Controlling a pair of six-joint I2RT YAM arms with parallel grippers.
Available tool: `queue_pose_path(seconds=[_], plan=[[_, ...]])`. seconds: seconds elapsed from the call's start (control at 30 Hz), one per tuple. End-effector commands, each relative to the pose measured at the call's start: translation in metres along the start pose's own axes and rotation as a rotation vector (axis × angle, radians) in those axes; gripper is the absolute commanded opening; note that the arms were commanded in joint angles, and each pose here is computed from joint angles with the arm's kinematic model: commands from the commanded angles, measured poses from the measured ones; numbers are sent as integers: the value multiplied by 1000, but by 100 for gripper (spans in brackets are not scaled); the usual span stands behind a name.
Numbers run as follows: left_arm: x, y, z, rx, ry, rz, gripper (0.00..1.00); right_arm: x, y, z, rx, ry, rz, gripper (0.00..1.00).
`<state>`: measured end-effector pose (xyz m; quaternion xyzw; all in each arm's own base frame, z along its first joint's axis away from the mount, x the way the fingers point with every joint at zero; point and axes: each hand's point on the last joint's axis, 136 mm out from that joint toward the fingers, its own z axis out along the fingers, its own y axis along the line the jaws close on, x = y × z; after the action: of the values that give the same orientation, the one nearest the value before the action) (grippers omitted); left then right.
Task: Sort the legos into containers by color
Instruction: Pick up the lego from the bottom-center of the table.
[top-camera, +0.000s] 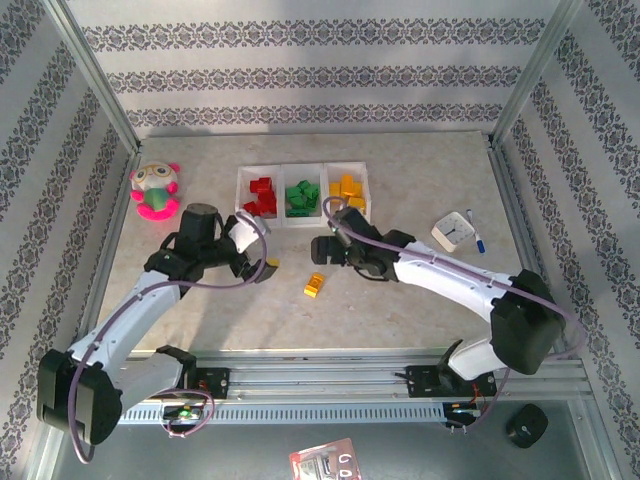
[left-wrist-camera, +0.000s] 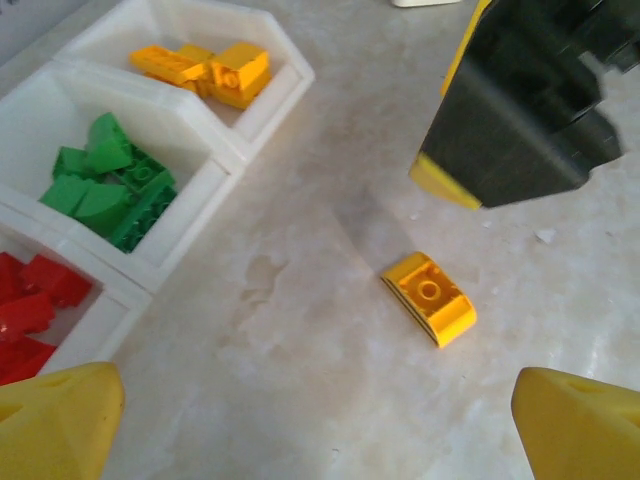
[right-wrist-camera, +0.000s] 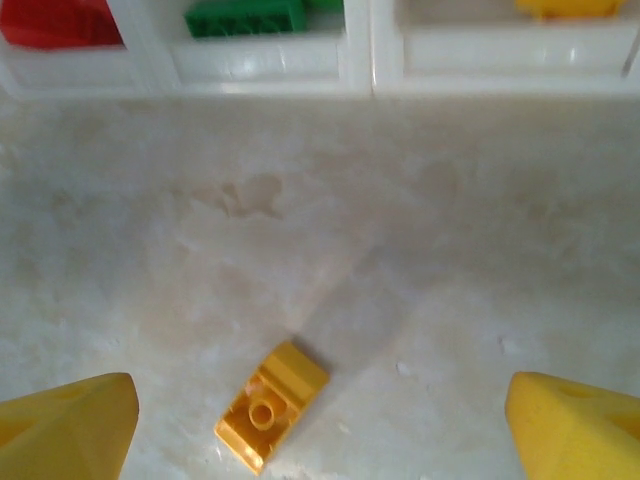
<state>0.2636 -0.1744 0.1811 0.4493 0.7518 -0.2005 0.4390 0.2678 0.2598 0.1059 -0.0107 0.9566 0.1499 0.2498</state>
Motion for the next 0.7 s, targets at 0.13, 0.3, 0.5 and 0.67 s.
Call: queue_pose_path(seconds=[0.13, 0.3, 0.5, 0.67], plan=[[10, -31, -5, 103, -32, 66, 99, 28, 8, 23, 54, 60, 73, 94], [11, -33, -4, 110, -33, 63, 99, 34, 18, 40, 62, 114, 96, 93], [16, -37, -2, 123, -36, 55, 99, 51, 17, 60, 111, 210, 117, 91], [17, -37, -1, 126, -42, 49, 99, 59, 15, 69, 170, 267, 110, 89]])
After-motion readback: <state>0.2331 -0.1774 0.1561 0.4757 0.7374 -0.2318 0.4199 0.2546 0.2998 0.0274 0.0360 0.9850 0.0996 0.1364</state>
